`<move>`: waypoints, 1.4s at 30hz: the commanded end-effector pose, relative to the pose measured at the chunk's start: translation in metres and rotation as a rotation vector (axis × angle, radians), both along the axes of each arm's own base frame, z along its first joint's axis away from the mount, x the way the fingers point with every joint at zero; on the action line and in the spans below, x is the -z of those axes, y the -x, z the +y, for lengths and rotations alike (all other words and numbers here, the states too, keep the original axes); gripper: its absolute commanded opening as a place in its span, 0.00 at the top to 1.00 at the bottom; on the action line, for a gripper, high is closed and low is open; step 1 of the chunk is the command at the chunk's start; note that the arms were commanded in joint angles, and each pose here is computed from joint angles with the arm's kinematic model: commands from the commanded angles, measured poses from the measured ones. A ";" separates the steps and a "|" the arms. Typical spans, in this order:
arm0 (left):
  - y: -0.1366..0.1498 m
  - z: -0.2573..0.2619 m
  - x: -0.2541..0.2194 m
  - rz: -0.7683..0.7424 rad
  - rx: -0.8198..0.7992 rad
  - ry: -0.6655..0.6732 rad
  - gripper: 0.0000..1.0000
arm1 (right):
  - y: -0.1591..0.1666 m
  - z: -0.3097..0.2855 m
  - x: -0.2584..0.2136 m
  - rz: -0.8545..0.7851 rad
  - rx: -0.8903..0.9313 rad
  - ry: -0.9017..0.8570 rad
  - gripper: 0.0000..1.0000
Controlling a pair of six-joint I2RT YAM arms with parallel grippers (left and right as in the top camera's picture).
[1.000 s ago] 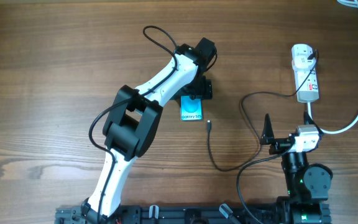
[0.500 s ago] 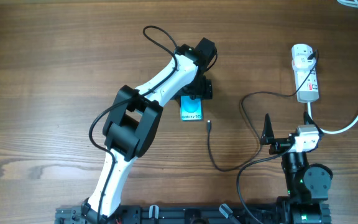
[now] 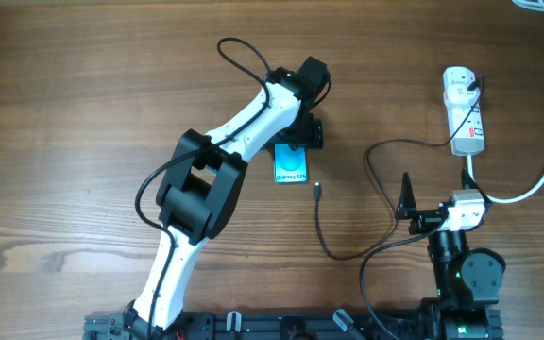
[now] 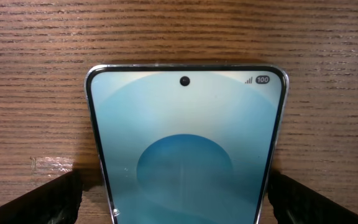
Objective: Plug charger to phone and switch on socket
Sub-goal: 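Close the left gripper on the phone's top edge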
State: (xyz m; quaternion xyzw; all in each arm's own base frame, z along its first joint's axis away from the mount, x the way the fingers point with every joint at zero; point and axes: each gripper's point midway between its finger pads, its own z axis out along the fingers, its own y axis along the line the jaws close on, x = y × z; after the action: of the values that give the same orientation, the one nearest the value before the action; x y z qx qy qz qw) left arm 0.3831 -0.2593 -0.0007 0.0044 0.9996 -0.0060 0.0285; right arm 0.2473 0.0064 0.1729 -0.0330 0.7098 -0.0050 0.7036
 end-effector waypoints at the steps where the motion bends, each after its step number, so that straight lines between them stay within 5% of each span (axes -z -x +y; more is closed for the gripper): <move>1: 0.010 0.004 0.010 0.039 -0.003 -0.019 0.00 | 0.000 -0.003 -0.001 -0.008 0.015 -0.003 0.00; 23: 0.018 0.005 0.010 0.079 -0.003 -0.014 0.01 | 0.000 -0.003 -0.001 -0.008 0.015 -0.003 0.00; 30: 0.021 0.004 0.010 0.090 -0.003 -0.008 0.08 | 0.000 -0.003 -0.001 -0.008 0.015 -0.003 0.00; 37: 0.021 0.003 0.010 0.092 -0.003 -0.006 0.26 | 0.000 -0.003 -0.001 -0.008 0.015 -0.002 0.00; 42: 0.021 0.004 0.010 0.092 -0.004 -0.006 0.25 | 0.000 -0.003 -0.001 -0.008 0.015 -0.003 0.00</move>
State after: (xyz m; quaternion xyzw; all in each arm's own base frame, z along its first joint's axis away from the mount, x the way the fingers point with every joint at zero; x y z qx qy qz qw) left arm 0.3708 -0.2574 -0.0011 0.0032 1.0000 -0.0061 0.0010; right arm 0.2473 0.0064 0.1729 -0.0330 0.7098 -0.0050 0.7036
